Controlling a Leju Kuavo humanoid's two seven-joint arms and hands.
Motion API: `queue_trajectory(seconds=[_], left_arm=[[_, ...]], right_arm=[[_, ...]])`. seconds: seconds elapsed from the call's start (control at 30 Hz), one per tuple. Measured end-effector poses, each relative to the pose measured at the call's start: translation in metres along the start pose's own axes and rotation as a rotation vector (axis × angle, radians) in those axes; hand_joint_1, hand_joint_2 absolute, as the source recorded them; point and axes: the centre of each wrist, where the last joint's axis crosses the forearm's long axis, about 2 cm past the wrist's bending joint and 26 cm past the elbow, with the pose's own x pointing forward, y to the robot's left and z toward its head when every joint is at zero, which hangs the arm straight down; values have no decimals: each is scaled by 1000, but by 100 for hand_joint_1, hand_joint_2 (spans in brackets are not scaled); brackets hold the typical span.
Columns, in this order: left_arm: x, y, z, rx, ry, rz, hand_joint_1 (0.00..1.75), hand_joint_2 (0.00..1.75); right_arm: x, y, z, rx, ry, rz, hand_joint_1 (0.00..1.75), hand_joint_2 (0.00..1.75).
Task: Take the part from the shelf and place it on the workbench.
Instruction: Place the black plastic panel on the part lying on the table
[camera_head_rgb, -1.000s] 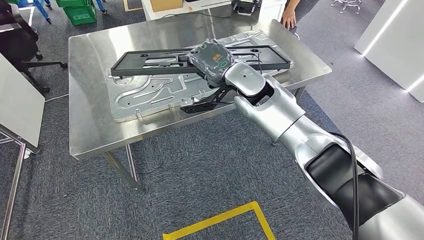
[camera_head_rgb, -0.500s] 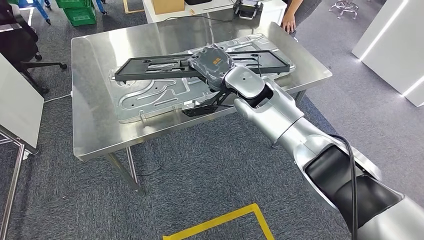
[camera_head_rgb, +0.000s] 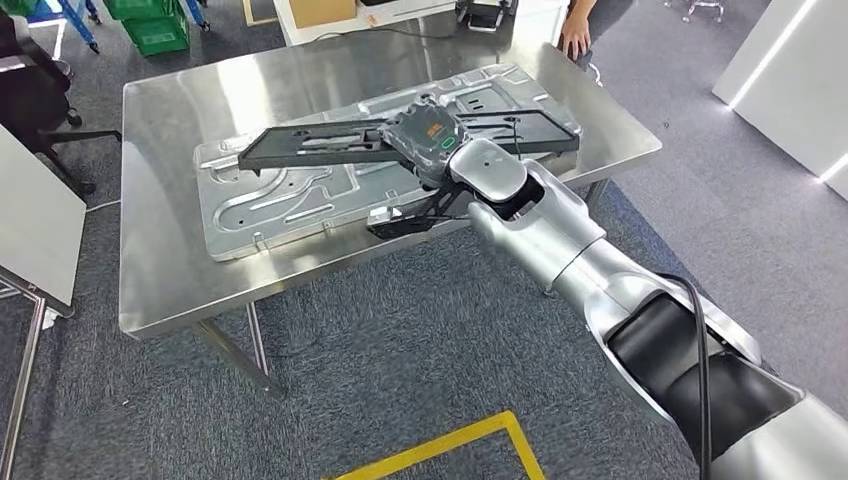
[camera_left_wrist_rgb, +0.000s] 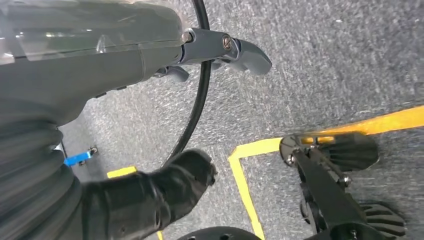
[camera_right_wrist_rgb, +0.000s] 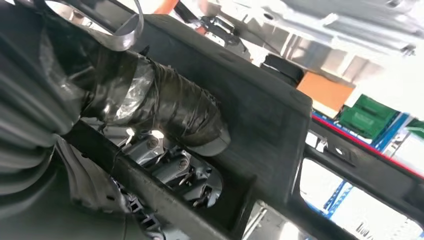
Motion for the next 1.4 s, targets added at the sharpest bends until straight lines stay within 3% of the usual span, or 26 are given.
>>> queue_trajectory(seconds=[1.4], left_arm=[[-2, 4, 1, 9, 4, -6, 0, 175]], right_arm=[[23, 4, -12, 46, -41, -37, 175, 175]])
